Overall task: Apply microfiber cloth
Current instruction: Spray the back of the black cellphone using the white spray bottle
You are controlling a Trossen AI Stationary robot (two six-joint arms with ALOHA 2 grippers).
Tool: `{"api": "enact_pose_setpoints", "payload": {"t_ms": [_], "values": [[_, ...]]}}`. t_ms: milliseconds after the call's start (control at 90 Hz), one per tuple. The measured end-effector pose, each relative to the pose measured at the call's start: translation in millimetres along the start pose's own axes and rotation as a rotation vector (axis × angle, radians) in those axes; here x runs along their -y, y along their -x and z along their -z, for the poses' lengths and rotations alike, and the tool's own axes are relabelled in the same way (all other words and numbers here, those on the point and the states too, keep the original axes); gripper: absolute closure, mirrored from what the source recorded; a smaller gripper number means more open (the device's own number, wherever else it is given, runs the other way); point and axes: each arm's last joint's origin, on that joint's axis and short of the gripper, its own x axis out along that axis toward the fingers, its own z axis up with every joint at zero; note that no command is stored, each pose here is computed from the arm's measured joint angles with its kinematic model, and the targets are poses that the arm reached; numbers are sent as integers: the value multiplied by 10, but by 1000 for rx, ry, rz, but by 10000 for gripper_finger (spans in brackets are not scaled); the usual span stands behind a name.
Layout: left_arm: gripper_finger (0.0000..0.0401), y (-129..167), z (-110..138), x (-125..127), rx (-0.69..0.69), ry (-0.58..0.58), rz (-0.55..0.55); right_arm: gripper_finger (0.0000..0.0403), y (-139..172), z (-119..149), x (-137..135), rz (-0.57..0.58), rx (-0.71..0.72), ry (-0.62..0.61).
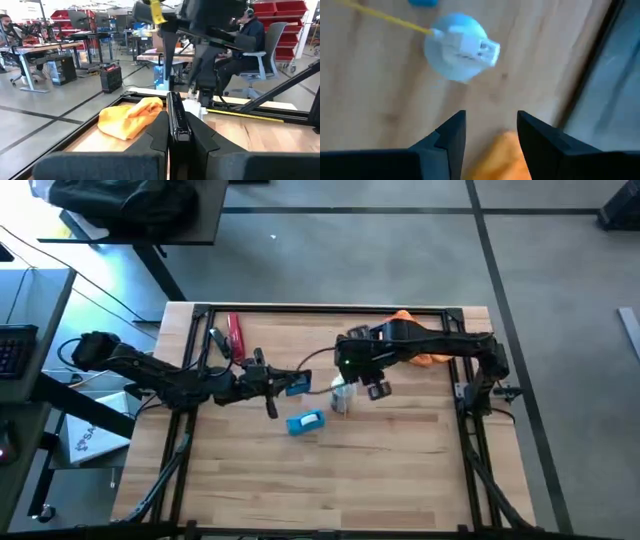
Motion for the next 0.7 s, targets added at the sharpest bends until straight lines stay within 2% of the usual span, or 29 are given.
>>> {"api": "enact_pose_setpoints", "payload": {"t_ms": [167, 256, 411, 556, 700], "values": [[389, 0, 1, 0, -1, -9, 1, 261, -22, -46, 4, -18, 59, 444], [389, 0, 2, 0, -2, -12, 1, 261, -19, -95, 25, 9, 119, 600], [389, 0, 7, 0, -7, -21, 1, 261, -43, -185, 43, 11, 233, 701], [389, 1, 22, 0, -20, -28, 1, 261, -192, -216, 19, -49, 184, 784], [389, 1, 33, 0, -31, -33, 2, 261, -182, -215, 22, -41, 185, 785]]}}
